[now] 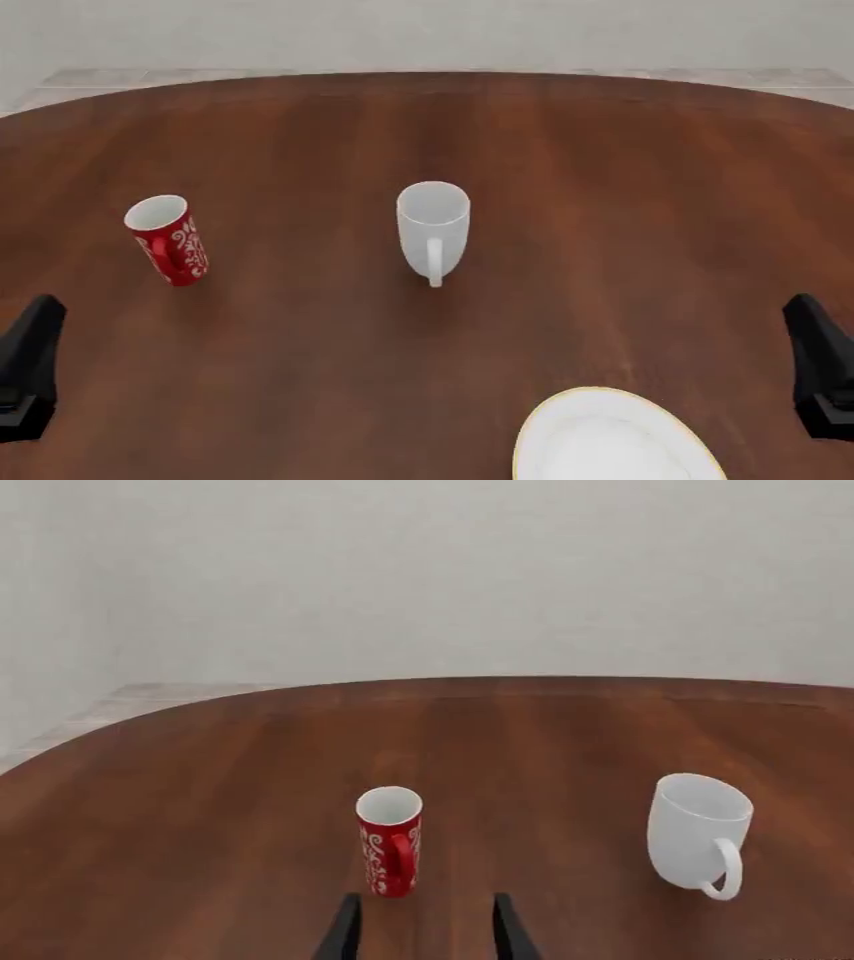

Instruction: Put the white mug on the plate.

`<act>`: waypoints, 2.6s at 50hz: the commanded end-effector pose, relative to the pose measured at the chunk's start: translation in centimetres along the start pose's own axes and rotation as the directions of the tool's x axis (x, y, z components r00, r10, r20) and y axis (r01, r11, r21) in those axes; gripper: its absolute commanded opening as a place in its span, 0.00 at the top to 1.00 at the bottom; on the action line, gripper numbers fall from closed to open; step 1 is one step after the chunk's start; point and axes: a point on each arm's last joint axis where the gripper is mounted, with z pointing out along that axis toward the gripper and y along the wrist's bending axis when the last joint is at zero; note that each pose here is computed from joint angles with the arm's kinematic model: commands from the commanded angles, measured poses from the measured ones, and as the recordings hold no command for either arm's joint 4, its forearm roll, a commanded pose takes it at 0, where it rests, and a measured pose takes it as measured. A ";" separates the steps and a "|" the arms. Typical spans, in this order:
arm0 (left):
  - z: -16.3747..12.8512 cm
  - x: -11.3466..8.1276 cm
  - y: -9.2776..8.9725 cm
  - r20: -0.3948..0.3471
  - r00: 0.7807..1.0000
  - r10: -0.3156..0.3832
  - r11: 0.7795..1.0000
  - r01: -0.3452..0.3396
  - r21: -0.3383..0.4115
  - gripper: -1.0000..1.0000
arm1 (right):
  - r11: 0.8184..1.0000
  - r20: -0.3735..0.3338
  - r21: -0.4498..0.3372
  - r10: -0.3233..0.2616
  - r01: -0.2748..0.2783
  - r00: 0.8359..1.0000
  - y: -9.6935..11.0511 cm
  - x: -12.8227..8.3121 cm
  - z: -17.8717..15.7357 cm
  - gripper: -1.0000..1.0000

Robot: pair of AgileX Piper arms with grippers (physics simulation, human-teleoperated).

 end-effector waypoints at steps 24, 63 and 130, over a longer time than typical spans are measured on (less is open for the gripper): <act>0.0 0.0 0.0 0.001 1.000 0.000 1.000 0.000 0.009 0.00 | 1.000 0.007 0.001 0.002 -0.002 1.000 0.0 -0.1 -0.2 0.00; 0.0 0.0 0.0 0.004 1.000 0.005 1.000 -0.005 0.008 0.00 | 0.984 -0.144 -0.149 0.072 -0.094 0.987 1.3 -4.7 2.8 0.00; 0.0 -0.1 0.0 0.006 1.000 0.006 1.000 -0.006 0.008 0.00 | 0.882 -0.694 -0.318 0.034 -0.348 0.719 12.8 -8.8 13.8 0.00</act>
